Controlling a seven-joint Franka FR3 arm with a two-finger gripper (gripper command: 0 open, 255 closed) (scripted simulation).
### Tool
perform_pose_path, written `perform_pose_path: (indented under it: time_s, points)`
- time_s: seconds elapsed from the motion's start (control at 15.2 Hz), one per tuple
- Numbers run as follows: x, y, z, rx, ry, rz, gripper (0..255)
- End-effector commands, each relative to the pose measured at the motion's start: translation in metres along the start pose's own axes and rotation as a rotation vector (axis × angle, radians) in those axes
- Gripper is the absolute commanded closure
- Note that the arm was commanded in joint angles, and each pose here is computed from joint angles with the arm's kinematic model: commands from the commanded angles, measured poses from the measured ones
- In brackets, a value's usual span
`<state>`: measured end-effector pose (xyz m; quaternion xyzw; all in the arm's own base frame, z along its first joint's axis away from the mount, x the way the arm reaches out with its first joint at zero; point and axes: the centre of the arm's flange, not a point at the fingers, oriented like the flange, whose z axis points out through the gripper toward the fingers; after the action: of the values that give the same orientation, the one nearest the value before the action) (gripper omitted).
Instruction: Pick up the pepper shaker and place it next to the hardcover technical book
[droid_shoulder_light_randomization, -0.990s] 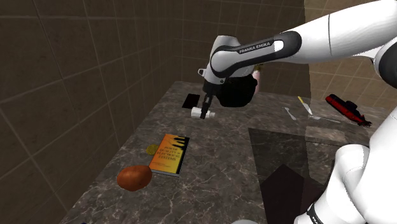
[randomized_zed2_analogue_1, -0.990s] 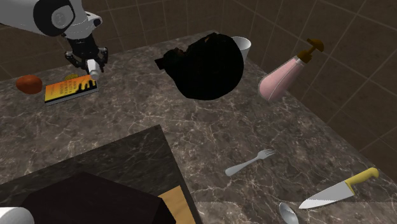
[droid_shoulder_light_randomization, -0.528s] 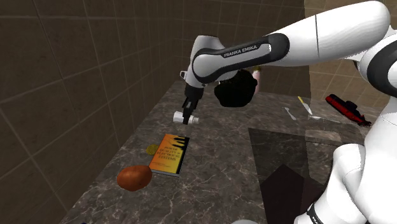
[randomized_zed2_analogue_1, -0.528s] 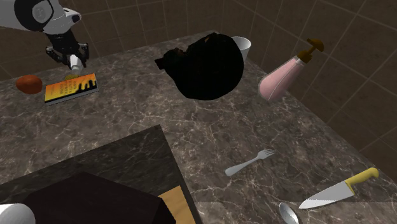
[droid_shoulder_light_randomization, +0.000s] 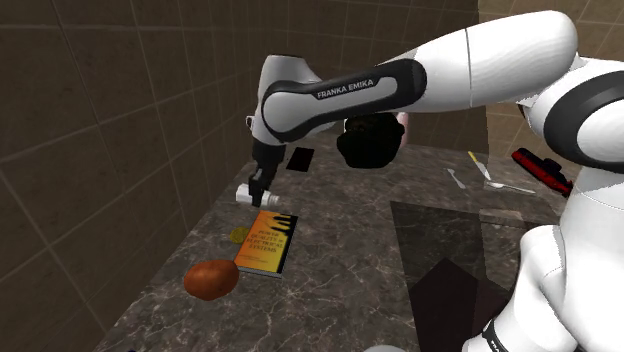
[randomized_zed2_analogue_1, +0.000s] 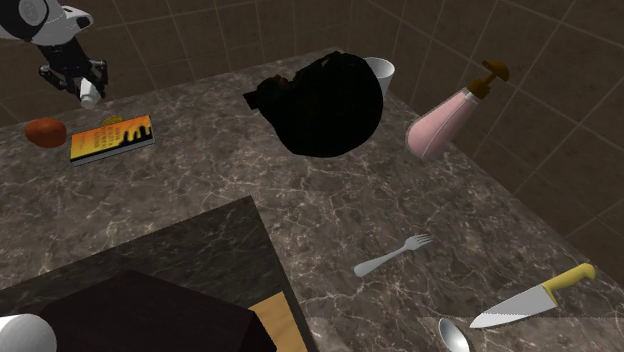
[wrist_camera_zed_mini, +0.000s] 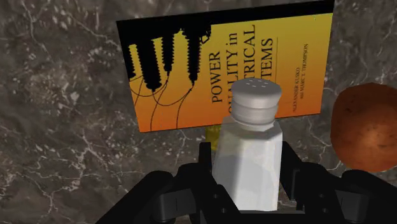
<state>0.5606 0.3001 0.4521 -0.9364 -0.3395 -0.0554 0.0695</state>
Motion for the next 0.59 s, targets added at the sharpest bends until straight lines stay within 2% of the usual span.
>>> perform_pose_path:
  time_s: [0.0, 0.53]
  points:
    - [0.021, -0.021, 0.006, 0.0, 0.0, 0.001, 255]
    - [0.092, -0.097, 0.024, 0.0, 0.0, 0.001, 255]
